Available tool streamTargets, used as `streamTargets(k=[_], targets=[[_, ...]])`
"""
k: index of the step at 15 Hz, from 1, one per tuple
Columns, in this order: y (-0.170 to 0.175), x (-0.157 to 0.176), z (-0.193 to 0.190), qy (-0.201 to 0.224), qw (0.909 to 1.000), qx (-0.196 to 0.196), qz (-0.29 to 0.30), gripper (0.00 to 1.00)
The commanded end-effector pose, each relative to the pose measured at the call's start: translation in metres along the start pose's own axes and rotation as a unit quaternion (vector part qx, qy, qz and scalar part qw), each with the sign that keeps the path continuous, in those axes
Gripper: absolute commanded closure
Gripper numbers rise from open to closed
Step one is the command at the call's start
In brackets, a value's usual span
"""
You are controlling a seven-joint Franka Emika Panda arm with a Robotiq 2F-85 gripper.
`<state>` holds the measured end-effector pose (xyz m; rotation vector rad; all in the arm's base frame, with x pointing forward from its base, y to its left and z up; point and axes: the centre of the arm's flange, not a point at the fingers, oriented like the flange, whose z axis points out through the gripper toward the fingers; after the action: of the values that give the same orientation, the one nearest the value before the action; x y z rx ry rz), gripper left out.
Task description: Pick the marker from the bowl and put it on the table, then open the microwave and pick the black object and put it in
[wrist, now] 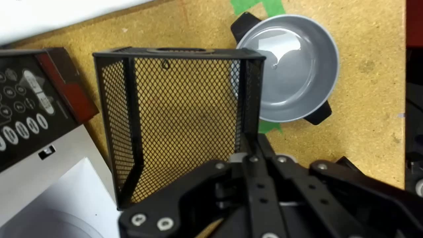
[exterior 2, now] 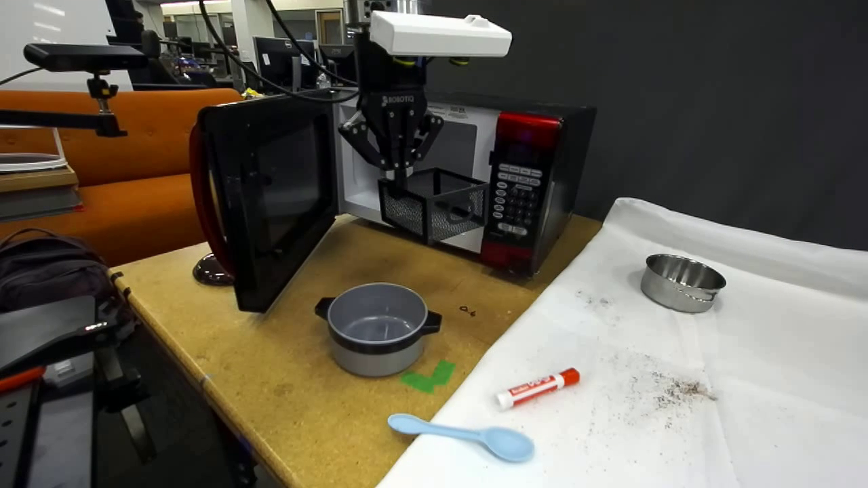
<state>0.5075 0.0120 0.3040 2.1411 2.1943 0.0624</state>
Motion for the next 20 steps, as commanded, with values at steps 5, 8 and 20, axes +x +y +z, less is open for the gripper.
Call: streamTargets(k=[5,8,20], targets=[[0.057,0.050,0.009,0.027,0.9808,-0.032,-0.190,1.00],[0.073,0.072,0.017,0.060,0.9645,-0.029,-0.256,1.00],[0.103,0.116,0.045,0.087,0.9232,-0.039,-0.372,1.00]])
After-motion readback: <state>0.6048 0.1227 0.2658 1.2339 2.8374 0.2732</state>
